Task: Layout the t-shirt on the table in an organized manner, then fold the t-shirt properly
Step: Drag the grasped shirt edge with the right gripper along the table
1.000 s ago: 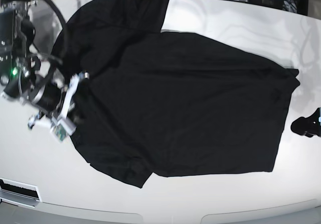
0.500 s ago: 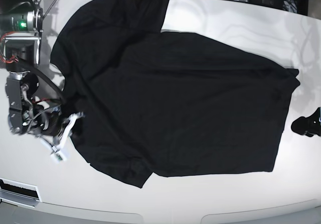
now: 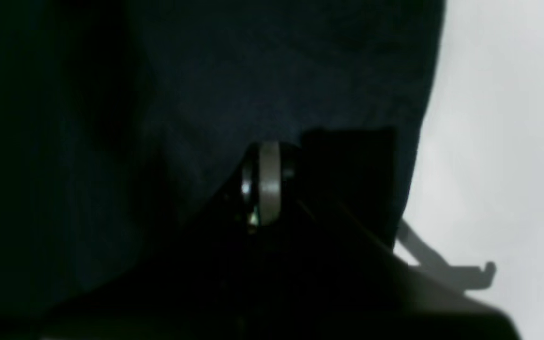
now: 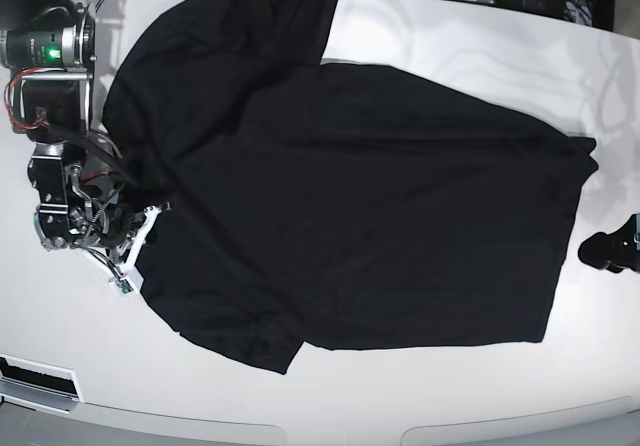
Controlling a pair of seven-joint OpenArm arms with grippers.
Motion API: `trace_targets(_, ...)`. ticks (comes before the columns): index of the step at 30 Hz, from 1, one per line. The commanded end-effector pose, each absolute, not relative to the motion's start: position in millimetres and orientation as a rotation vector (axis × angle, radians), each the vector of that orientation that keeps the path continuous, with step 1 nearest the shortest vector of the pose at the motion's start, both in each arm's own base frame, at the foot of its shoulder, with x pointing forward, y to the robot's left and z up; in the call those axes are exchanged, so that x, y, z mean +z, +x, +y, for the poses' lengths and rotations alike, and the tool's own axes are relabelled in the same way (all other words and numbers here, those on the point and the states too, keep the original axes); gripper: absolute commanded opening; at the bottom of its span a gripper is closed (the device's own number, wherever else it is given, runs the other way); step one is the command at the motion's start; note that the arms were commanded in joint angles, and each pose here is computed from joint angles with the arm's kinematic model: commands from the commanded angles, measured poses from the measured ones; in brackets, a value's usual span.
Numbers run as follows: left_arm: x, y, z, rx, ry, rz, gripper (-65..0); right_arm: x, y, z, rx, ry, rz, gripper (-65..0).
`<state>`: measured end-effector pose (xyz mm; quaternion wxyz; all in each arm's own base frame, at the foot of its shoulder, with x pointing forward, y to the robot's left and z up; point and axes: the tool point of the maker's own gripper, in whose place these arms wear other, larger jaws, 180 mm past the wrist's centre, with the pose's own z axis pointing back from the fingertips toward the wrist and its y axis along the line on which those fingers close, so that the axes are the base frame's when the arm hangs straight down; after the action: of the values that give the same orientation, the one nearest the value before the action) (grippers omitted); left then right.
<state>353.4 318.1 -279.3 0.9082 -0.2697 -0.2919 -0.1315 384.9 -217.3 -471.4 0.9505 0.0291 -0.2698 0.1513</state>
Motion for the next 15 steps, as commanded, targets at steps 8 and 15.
trace_targets(8, -257, 362, 326, -0.274, -0.550, -0.668, -23.2, -454, 413, -225, 0.184, -0.091, -0.611, -65.0)
trace_targets(15, -257, 362, 326, -0.274, -0.550, -0.668, -23.2, -406, 438, -204, 0.251, -0.076, -0.722, -65.0)
